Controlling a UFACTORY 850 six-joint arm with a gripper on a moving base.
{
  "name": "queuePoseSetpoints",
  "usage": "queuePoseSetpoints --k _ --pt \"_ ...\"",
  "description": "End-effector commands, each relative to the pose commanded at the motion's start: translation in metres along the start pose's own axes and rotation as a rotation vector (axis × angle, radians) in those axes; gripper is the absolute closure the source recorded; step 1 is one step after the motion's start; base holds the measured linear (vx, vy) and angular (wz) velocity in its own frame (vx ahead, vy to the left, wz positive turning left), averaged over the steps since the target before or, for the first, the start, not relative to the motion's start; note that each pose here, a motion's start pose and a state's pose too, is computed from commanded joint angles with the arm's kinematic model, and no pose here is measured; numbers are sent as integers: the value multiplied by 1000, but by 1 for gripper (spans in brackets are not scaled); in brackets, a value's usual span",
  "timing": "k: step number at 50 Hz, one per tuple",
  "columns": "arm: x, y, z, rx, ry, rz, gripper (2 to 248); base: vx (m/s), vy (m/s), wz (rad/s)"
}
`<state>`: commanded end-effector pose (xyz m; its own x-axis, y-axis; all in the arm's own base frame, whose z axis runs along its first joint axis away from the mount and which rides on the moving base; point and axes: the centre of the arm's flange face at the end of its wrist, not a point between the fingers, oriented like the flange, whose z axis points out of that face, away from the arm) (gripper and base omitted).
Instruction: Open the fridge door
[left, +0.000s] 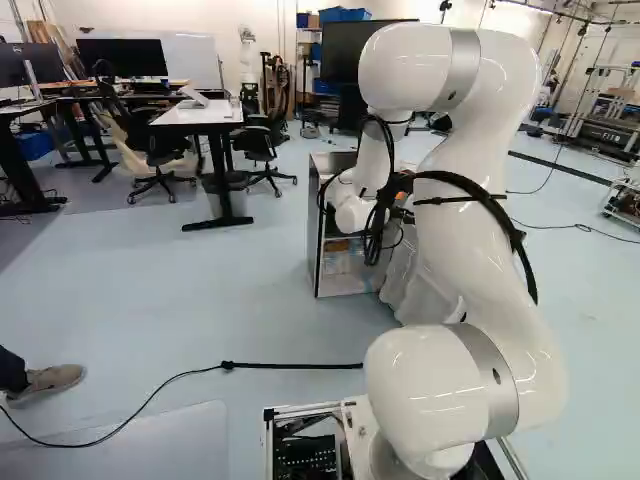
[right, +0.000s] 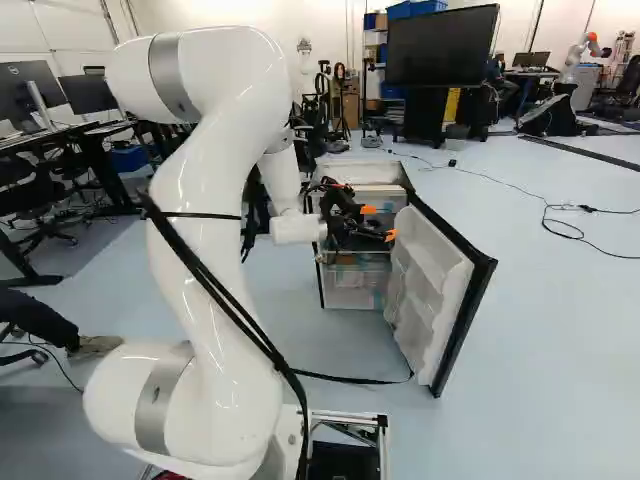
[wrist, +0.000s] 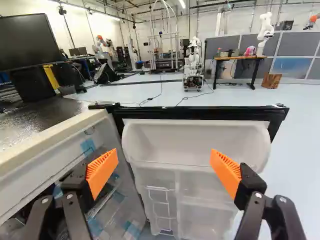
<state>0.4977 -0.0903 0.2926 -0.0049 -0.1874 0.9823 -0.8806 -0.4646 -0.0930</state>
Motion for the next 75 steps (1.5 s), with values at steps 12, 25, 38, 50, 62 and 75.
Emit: queuePoseSetpoints --k 12,25,38,50,62,75 --pt "4 1 -3 22 -5 -1 3 0 0 0" --pt "11 4 -9 65 -14 -5 3 0 0 0" --pt "20 9 -19 127 -28 -11 3 0 0 0" --pt "31 15 -31 203 -44 -21 3 0 0 0" --pt "42 24 -46 293 -64 -37 3 0 0 0" --pt "53 37 -67 407 -88 -62 3 0 0 0"
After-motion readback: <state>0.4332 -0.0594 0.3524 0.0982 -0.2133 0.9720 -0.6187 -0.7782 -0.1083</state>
